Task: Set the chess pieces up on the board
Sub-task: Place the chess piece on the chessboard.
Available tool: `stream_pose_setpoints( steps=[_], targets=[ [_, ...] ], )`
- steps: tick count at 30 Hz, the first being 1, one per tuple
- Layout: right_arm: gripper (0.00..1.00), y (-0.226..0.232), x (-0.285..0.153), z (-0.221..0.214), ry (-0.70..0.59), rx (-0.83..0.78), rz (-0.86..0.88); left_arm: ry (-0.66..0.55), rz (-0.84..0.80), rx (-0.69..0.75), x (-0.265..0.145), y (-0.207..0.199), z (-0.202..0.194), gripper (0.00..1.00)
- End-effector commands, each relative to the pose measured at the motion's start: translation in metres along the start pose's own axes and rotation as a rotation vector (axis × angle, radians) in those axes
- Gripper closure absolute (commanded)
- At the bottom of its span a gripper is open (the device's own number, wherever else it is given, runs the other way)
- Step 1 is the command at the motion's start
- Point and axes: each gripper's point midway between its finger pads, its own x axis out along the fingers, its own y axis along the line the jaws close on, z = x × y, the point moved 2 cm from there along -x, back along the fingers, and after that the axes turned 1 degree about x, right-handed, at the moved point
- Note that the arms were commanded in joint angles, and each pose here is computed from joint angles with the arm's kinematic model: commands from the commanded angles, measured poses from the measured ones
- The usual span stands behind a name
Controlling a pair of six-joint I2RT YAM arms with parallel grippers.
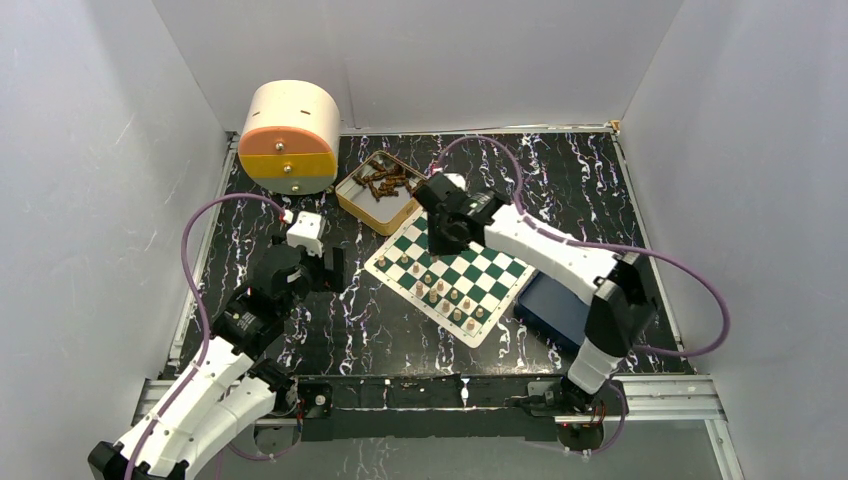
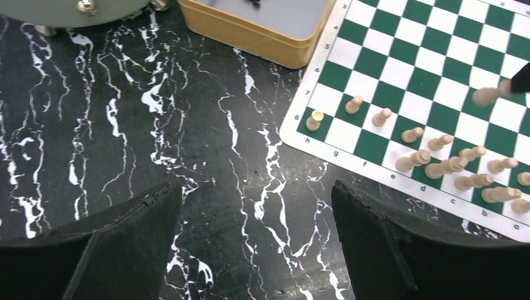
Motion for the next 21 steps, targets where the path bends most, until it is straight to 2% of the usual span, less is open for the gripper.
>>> stream_pose_setpoints(
  steps=[1, 10, 21],
  targets=[
    [0.87, 0.030, 0.009, 0.005, -0.004, -0.020, 0.047, -0.045, 0.090, 0.010, -0.007, 0.015, 0.015, 0.13],
    [0.86, 0.063, 0.047, -0.016, 0.105, -0.114, 0.051, -0.052, 0.111, 0.008, -0.009, 0.018, 0.018, 0.11],
    [0.84, 0.065, 0.076, -0.040, 0.210, -0.149, 0.003, -0.054, 0.127, 0.001, -0.011, 0.021, 0.018, 0.11]
  ],
)
